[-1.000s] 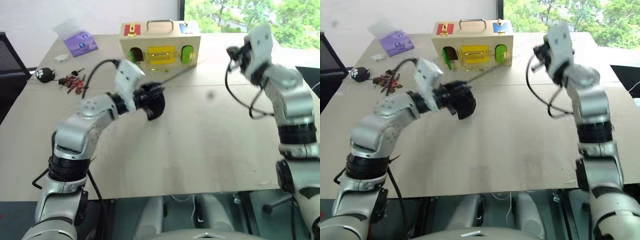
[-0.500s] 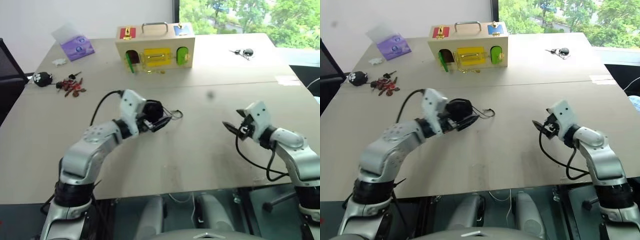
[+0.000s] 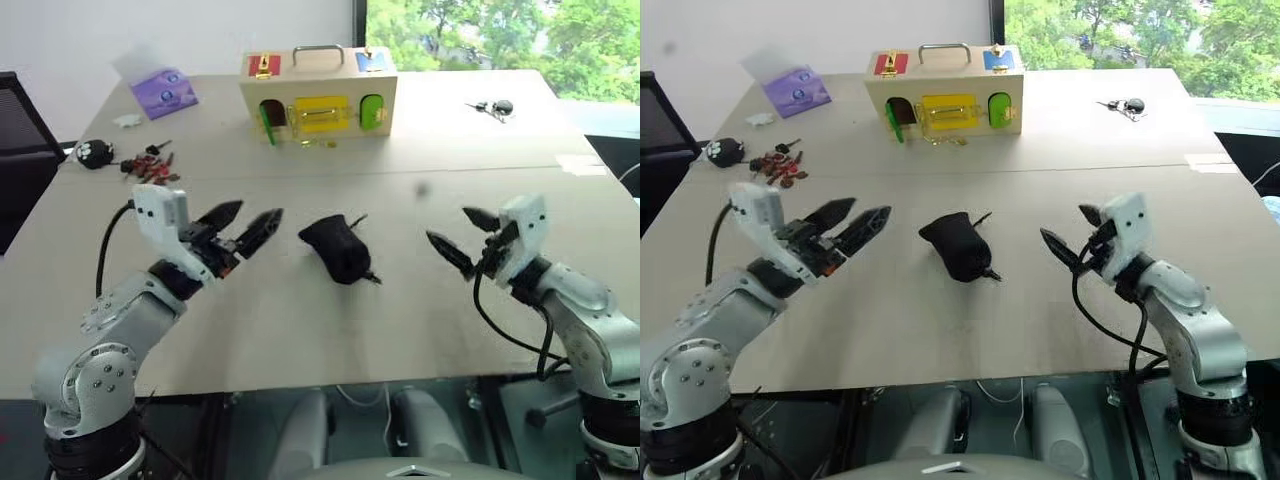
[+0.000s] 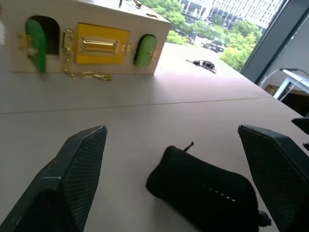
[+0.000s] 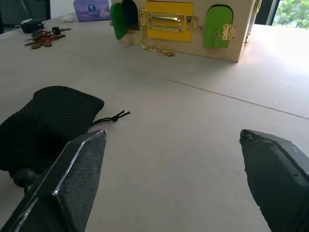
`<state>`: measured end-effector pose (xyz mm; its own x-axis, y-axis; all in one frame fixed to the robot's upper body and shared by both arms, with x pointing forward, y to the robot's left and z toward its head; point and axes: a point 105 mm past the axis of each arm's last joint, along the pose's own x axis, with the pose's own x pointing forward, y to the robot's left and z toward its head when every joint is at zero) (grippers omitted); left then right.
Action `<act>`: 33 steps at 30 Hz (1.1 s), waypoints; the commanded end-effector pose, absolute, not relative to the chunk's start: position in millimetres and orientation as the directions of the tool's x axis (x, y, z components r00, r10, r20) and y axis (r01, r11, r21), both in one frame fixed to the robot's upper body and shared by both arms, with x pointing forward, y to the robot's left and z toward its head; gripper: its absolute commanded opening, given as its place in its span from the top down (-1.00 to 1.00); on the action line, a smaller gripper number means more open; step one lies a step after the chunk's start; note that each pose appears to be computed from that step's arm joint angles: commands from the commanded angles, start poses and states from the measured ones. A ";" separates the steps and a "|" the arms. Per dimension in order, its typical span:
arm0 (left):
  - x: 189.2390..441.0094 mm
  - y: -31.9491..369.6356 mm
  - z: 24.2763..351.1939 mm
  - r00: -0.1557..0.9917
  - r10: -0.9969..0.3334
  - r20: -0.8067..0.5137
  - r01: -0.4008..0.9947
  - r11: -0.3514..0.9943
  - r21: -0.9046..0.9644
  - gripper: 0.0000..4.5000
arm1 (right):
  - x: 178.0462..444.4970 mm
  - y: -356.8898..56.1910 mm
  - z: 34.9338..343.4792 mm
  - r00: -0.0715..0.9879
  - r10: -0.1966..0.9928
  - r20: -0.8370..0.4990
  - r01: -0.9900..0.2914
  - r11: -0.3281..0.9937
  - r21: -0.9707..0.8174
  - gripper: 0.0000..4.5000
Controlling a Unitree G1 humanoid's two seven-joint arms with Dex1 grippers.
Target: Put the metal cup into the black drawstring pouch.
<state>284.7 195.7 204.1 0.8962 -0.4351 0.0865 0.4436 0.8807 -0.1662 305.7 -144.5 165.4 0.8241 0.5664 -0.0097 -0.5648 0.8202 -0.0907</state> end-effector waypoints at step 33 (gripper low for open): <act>214.8 216.9 131.8 0.864 -0.499 -0.069 0.489 0.863 -0.123 -1.00 | 241.7 -182.1 140.9 0.736 0.663 -0.136 -0.676 0.707 -0.209 -0.99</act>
